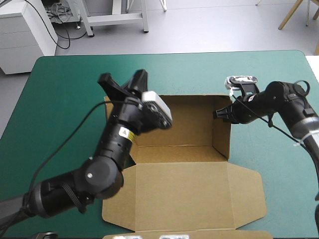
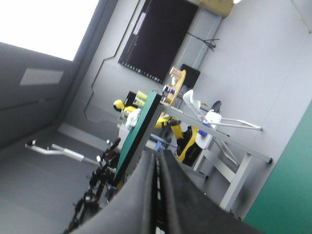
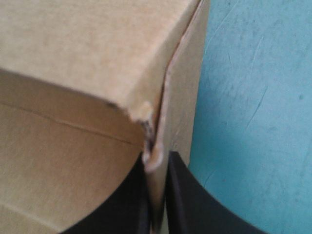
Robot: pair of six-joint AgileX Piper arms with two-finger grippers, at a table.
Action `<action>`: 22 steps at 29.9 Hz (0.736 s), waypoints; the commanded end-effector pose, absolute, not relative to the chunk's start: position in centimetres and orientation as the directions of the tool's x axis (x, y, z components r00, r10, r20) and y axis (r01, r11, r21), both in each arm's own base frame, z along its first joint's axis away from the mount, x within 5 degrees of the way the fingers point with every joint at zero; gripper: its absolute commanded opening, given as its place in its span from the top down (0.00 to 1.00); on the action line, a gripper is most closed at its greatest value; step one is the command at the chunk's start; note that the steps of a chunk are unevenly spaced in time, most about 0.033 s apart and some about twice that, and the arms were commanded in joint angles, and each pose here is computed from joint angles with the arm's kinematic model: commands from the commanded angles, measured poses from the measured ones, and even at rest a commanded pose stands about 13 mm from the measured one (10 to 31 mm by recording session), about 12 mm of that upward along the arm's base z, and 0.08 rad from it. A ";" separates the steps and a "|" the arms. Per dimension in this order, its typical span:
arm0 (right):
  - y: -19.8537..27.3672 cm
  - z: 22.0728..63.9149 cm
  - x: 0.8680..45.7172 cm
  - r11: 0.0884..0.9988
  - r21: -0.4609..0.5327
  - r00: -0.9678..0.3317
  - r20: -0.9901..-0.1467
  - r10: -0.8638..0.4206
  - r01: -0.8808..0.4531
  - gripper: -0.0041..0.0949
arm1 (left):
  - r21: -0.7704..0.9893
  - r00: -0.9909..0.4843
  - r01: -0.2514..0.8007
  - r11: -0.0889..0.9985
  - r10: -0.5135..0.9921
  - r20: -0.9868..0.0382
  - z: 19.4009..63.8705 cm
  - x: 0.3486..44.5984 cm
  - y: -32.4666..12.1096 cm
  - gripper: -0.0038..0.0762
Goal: Fold the box
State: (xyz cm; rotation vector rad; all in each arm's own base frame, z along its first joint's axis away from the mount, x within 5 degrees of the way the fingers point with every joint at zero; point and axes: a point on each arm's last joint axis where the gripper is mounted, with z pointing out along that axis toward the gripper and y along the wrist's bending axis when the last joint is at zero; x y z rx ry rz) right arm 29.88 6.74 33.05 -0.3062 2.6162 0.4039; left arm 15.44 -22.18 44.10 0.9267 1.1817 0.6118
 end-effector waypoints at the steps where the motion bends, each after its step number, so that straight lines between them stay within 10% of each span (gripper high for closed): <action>1: 7.2 33.8 32.3 0.930 0.232 -0.837 -0.534 -0.123 -0.285 0.96 | 0.767 0.234 0.022 0.642 0.742 -0.628 47.9 17.5 -18.5 0.96; 8: 7.6 31.9 36.5 0.936 0.206 -0.854 -0.498 -0.149 -0.284 0.94 | 0.556 -0.162 0.074 0.828 0.560 -0.812 47.1 23.0 -11.4 0.96; 17: 7.7 31.1 38.0 0.938 0.201 -0.847 -0.511 -0.144 -0.281 0.45 | 0.292 -0.492 0.046 0.955 0.276 -0.826 44.3 25.6 -3.6 0.96; 22: 7.8 33.4 37.5 0.926 0.192 -0.851 -0.488 -0.197 -0.325 0.42 | 0.140 -0.560 0.015 0.990 0.124 -0.819 43.6 25.7 -0.3 0.96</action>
